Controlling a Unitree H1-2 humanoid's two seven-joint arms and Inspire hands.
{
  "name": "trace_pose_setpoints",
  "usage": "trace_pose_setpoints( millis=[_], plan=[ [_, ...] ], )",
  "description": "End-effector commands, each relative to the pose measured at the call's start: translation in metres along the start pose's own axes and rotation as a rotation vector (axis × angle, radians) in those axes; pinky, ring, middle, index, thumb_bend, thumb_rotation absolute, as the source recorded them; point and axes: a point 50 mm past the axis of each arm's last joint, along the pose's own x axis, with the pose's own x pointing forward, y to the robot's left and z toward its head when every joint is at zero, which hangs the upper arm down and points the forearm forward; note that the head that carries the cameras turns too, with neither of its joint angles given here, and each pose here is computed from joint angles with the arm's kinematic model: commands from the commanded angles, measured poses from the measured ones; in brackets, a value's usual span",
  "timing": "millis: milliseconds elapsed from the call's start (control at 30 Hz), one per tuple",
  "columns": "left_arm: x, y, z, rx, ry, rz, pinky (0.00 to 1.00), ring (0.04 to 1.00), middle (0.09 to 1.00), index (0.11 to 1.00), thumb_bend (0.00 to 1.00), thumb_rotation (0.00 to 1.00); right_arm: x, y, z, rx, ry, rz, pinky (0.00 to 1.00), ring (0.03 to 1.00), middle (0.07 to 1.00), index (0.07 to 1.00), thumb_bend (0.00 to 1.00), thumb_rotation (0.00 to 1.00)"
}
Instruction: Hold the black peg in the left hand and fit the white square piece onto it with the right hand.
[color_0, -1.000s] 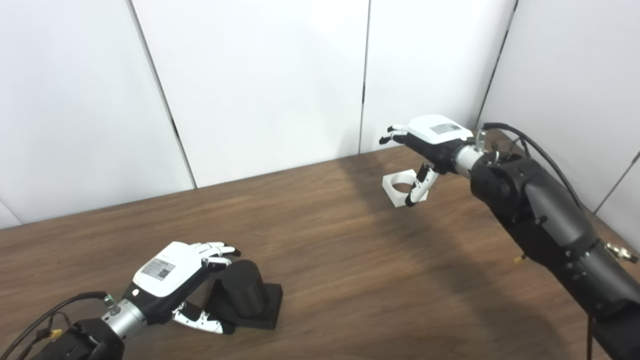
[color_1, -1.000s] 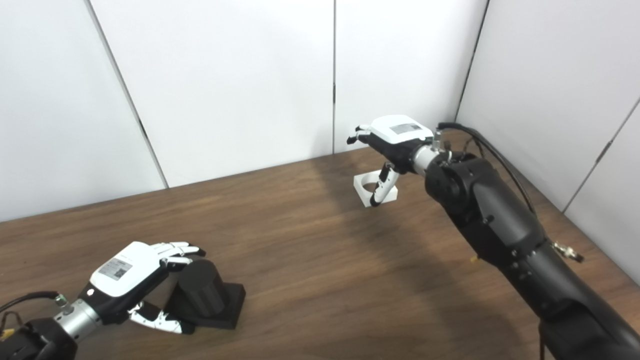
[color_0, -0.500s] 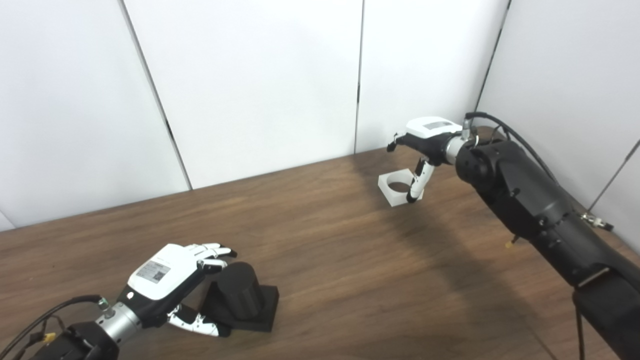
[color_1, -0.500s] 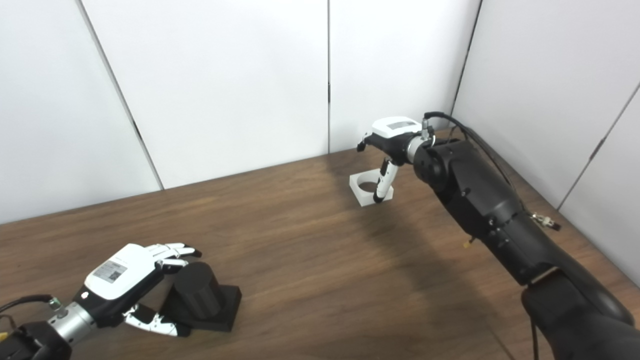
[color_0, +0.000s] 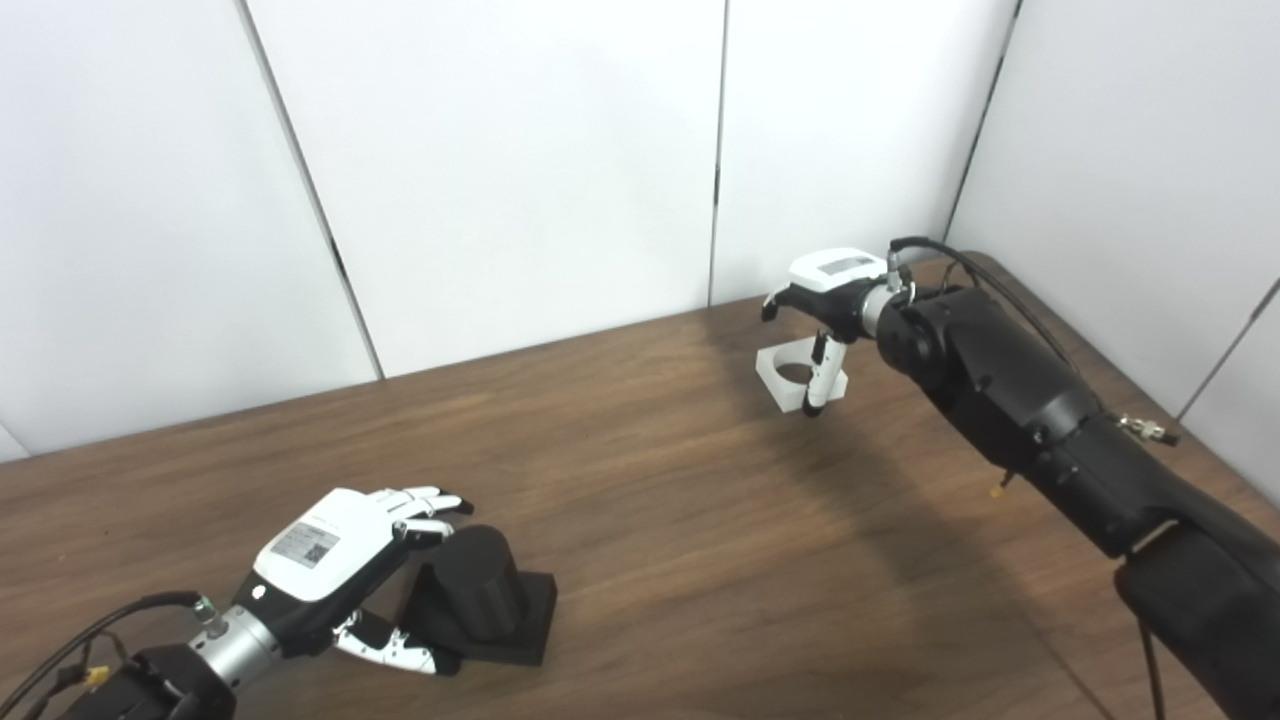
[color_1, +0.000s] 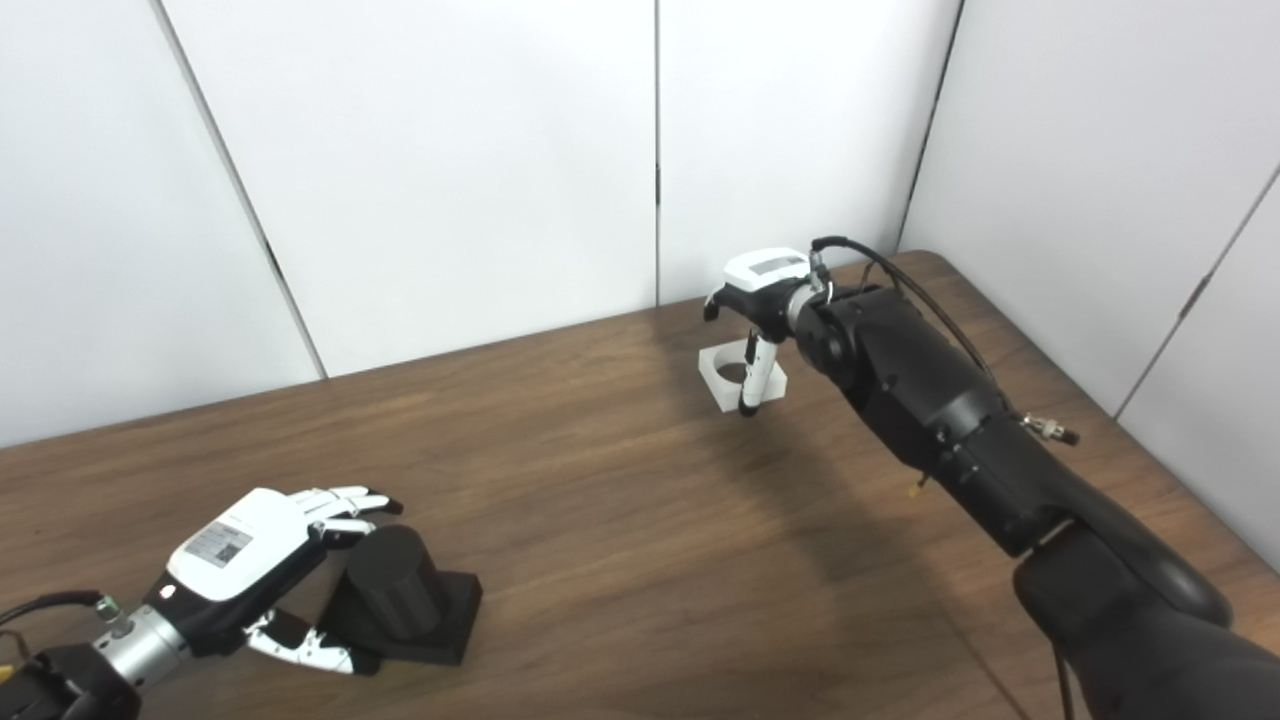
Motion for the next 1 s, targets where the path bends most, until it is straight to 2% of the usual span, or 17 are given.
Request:
trace_pose_setpoints(
  millis=[0, 333, 500, 733, 967],
  plan=[
    [-0.026, -0.026, -0.007, 0.03, 0.029, -0.166, 0.79, 0.868, 0.855, 0.489, 0.52, 0.07, -0.001, -0.035, -0.002, -0.021, 0.008, -0.098, 0.86, 0.908, 0.915, 0.829, 0.94, 0.2],
    [-0.029, -0.025, -0.009, 0.029, 0.035, -0.166, 0.8, 0.868, 0.858, 0.489, 0.52, 0.07, 0.007, -0.021, -0.002, -0.021, 0.016, -0.069, 0.87, 0.915, 0.902, 0.802, 0.89, 0.18],
    [-0.03, -0.024, -0.009, 0.02, 0.034, -0.175, 0.8, 0.871, 0.861, 0.489, 0.52, 0.07, 0.011, -0.014, -0.009, -0.019, 0.041, -0.039, 0.89, 0.914, 0.904, 0.794, 0.87, 0.19],
    [-0.033, -0.025, -0.007, 0.024, 0.023, -0.169, 0.78, 0.861, 0.855, 0.488, 0.52, 0.06, 0.015, -0.002, -0.016, -0.01, 0.067, -0.019, 0.85, 0.887, 0.883, 0.75, 0.87, 0.18],
    [-0.034, -0.022, -0.007, 0.027, 0.025, -0.173, 0.79, 0.866, 0.857, 0.489, 0.52, 0.06, 0.014, 0.0, -0.022, -0.016, 0.083, 0.002, 0.83, 0.885, 0.879, 0.717, 0.85, 0.19]
  ],
)
